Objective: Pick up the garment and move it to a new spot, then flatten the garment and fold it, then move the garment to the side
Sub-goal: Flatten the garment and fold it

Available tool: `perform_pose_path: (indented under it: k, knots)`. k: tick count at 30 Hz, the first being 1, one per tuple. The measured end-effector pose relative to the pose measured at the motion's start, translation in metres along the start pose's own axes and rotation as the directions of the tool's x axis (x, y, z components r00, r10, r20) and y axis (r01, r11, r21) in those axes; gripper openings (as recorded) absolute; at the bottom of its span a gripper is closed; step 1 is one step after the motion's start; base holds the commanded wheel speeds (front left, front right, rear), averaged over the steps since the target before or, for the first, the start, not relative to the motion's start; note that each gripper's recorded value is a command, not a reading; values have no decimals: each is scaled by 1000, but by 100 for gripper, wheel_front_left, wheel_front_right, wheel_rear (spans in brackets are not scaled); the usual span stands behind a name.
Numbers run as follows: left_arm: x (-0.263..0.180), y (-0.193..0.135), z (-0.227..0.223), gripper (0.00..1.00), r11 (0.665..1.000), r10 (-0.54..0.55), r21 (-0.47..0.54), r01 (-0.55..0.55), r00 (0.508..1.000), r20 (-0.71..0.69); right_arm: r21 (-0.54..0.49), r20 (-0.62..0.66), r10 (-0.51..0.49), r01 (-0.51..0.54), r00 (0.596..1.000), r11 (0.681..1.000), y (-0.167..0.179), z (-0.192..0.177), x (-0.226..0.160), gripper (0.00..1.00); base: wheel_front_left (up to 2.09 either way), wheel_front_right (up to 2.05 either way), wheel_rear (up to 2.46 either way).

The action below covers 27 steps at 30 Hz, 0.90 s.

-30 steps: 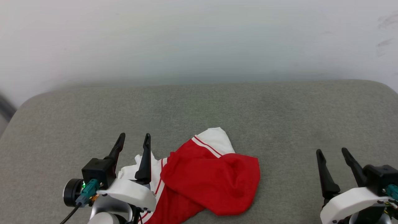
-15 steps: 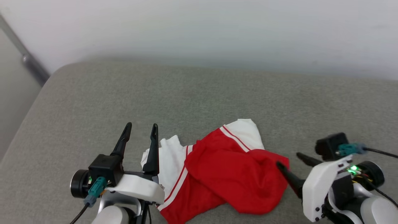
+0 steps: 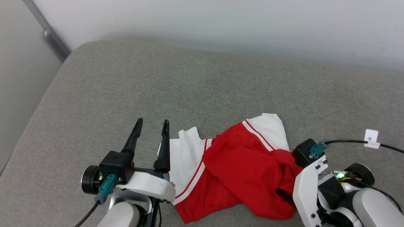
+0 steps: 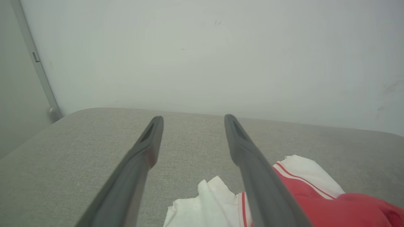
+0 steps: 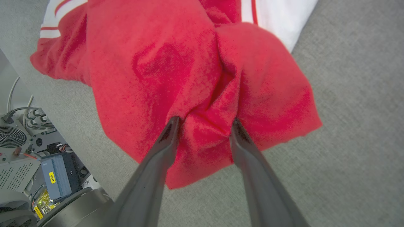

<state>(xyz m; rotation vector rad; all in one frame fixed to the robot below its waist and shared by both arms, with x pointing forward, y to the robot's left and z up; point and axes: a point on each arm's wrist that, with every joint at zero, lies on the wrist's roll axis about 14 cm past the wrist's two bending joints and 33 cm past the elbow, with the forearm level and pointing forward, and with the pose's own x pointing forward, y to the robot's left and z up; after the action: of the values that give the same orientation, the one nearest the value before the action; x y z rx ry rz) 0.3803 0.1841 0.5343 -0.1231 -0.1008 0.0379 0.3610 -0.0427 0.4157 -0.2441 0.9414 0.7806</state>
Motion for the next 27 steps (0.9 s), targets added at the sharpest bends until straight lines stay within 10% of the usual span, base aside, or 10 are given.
perform_pose_path:
  k: [1,14,20,27]
  knots:
    - [0,0,0,100,1000,1,-1,-1,1000,0,1,14,-1,1,1000,1000,-1,3,0,0,0,0,0]
    - [5,-18,0,100,998,-64,-4,64,998,2,156,311,-227,186,923,970,-52,33,-66,0,0,0,0]
    - [5,-32,0,100,995,-104,-11,104,995,-7,364,276,-376,266,885,893,-71,-23,-95,0,0,0,0]
    - [-1,-47,-1,100,988,-153,-15,153,988,-29,628,45,-365,258,930,734,-21,-145,-85,0,0,0,0]
